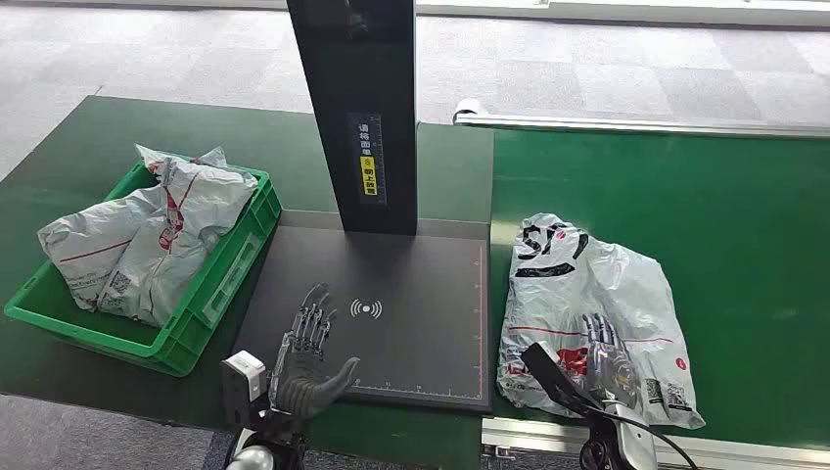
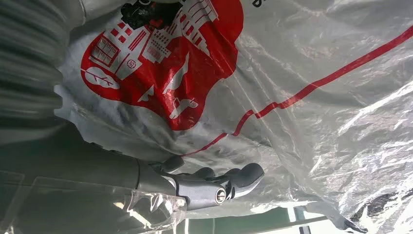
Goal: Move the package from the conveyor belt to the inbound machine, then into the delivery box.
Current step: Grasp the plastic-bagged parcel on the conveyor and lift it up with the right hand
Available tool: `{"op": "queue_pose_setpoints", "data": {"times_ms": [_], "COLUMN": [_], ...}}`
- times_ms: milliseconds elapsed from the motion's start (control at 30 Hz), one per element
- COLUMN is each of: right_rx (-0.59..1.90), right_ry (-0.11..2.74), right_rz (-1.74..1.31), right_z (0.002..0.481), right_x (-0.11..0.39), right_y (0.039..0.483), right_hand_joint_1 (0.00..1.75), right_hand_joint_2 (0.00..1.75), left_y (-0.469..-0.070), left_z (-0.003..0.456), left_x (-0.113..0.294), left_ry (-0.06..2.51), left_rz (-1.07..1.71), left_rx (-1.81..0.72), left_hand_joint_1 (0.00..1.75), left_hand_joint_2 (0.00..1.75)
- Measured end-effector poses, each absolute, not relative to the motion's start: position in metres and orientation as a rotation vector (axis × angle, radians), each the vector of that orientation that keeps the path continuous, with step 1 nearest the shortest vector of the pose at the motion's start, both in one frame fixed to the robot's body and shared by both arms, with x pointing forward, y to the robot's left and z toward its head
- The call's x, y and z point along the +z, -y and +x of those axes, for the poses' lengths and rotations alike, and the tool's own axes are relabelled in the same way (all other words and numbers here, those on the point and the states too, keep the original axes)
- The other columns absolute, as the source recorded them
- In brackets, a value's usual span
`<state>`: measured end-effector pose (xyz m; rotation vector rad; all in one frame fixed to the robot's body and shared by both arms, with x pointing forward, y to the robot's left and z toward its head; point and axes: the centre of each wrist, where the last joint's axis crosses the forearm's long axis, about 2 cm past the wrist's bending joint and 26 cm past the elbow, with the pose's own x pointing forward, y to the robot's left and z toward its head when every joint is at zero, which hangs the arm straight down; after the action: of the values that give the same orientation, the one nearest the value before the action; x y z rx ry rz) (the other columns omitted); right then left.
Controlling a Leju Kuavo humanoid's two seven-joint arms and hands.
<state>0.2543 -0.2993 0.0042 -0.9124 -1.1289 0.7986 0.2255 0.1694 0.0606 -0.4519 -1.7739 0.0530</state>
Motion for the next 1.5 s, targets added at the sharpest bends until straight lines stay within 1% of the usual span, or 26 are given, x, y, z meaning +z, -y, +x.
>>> {"op": "queue_pose_setpoints", "data": {"times_ms": [400, 533, 633, 733, 900, 1167, 1333, 1500], "right_rx": [0.800, 0.797, 0.740, 0.665, 0.623, 0.592, 0.454, 0.362], "right_ry": [1.125, 1.127, 1.173, 1.208, 1.240, 1.275, 1.379, 1.531], "right_rz": [-0.906, -0.900, -0.814, -0.736, -0.740, -0.750, -0.681, -0.710], "right_z": [0.254, 0.253, 0.249, 0.244, 0.241, 0.241, 0.243, 0.243], "right_x": [0.003, 0.003, 0.004, 0.015, 0.028, 0.033, 0.039, 0.069], "right_y": [0.298, 0.298, 0.297, 0.296, 0.298, 0.299, 0.299, 0.305], "right_hand_joint_1": [0.00, 1.75, 1.75, 1.75, 1.75, 1.75, 1.75, 1.75], "right_hand_joint_2": [1.75, 1.75, 1.75, 1.75, 1.75, 1.75, 1.75, 1.75], "left_y": [-0.169, -0.169, -0.169, -0.169, -0.169, -0.169, -0.169, -0.171], "left_z": [0.225, 0.225, 0.225, 0.225, 0.226, 0.226, 0.225, 0.224], "left_x": [0.060, 0.060, 0.060, 0.060, 0.060, 0.060, 0.060, 0.059], "left_ry": [1.772, 1.772, 1.772, 1.772, 1.772, 1.771, 1.770, 1.774], "left_rz": [-0.452, -0.452, -0.452, -0.452, -0.453, -0.452, -0.445, -0.426], "left_rx": [0.053, 0.053, 0.053, 0.053, 0.053, 0.053, 0.055, 0.068], "left_hand_joint_1": [0.00, 0.00, 0.00, 0.00, 0.00, 0.00, 0.00, 0.00], "left_hand_joint_2": [1.75, 1.75, 1.75, 1.75, 1.75, 1.75, 1.75, 1.75]}}
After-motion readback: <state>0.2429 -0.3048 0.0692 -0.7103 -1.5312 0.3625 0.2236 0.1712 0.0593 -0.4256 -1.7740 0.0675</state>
